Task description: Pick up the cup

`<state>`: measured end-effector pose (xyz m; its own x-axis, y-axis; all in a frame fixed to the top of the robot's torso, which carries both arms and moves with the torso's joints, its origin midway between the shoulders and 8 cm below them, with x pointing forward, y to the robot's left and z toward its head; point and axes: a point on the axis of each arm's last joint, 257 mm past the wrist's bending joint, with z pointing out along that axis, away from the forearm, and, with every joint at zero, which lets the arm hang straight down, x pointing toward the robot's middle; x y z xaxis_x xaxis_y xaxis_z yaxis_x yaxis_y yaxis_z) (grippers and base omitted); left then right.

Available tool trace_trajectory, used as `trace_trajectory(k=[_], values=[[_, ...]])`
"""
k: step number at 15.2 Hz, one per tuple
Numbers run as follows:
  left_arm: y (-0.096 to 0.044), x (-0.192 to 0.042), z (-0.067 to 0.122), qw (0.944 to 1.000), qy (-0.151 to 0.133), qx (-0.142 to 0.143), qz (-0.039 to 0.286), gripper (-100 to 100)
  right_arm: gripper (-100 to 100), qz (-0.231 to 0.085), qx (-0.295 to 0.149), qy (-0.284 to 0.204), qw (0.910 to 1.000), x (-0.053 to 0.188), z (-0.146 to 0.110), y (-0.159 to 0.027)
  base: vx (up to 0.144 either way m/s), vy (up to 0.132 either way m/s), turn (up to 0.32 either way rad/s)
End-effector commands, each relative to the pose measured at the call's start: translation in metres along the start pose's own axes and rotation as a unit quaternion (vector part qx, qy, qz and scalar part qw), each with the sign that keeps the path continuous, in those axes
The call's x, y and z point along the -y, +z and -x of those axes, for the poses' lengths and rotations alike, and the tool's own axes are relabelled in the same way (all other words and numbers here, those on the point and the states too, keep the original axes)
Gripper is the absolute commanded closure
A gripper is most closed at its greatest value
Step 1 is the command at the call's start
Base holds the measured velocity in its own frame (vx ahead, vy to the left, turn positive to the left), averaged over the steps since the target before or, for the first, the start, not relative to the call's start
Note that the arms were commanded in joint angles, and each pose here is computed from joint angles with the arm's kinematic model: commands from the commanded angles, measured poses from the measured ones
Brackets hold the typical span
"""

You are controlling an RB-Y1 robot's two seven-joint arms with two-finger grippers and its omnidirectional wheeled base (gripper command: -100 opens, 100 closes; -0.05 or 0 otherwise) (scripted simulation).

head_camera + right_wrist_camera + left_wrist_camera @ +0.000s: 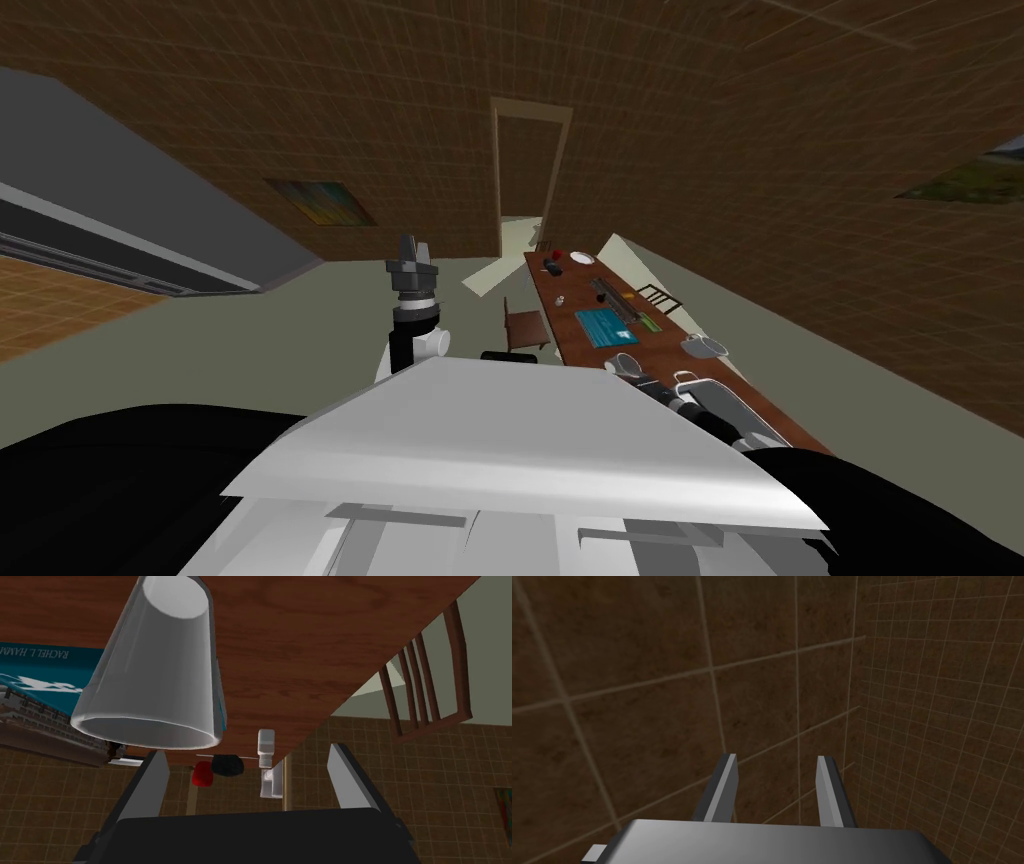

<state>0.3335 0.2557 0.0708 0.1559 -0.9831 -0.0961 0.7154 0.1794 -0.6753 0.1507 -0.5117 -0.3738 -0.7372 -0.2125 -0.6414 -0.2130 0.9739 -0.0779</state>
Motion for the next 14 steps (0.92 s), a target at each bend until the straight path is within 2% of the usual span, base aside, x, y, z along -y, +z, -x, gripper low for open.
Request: trace_trajectory(k=[1,4,5,8,9,11,12,14], values=[[0.000,0.000,0.000,1.0000,0.000,0.000,0.000,0,-100,0.006,-0.026,-0.041,0.9988,0.002,-0.014,-0.007,0.004,-0.036,0.166],[0.000,0.000,0.000,1.0000,0.000,0.000,0.000,0,-100,0.016,-0.053,-0.082,0.9951,0.003,-0.031,-0.014,0.003,-0.033,0.129],[0.000,0.000,0.000,1.0000,0.000,0.000,0.000,0,-100,0.023,-0.071,-0.108,0.9913,0.003,-0.042,-0.020,0.004,-0.016,0.190],[0.000,0.000,0.000,1.0000,0.000,0.000,0.000,0,-100,0.036,-0.098,-0.146,0.9838,0.003,-0.059,-0.029,0.003,-0.028,0.157],[0.000,0.000,0.000,1.0000,0.000,0.000,0.000,0,-100,0.045,-0.115,-0.170,0.9777,0.004,-0.070,-0.035,0.003,-0.012,0.202],[0.000,0.000,0.000,1.0000,0.000,0.000,0.000,0,-100,0.054,-0.131,-0.192,0.9711,0.004,-0.080,-0.041,0.002,-0.030,0.155],[0.000,0.000,0.000,1.0000,0.000,0.000,0.000,0,-100,0.064,-0.146,-0.213,0.9640,0.004,-0.090,-0.048,0.001,-0.033,0.154],[0.000,0.000,0.000,1.0000,0.000,0.000,0.000,0,-100,0.073,-0.159,-0.232,0.9569,0.004,-0.099,-0.054,0.001,-0.045,0.143]])
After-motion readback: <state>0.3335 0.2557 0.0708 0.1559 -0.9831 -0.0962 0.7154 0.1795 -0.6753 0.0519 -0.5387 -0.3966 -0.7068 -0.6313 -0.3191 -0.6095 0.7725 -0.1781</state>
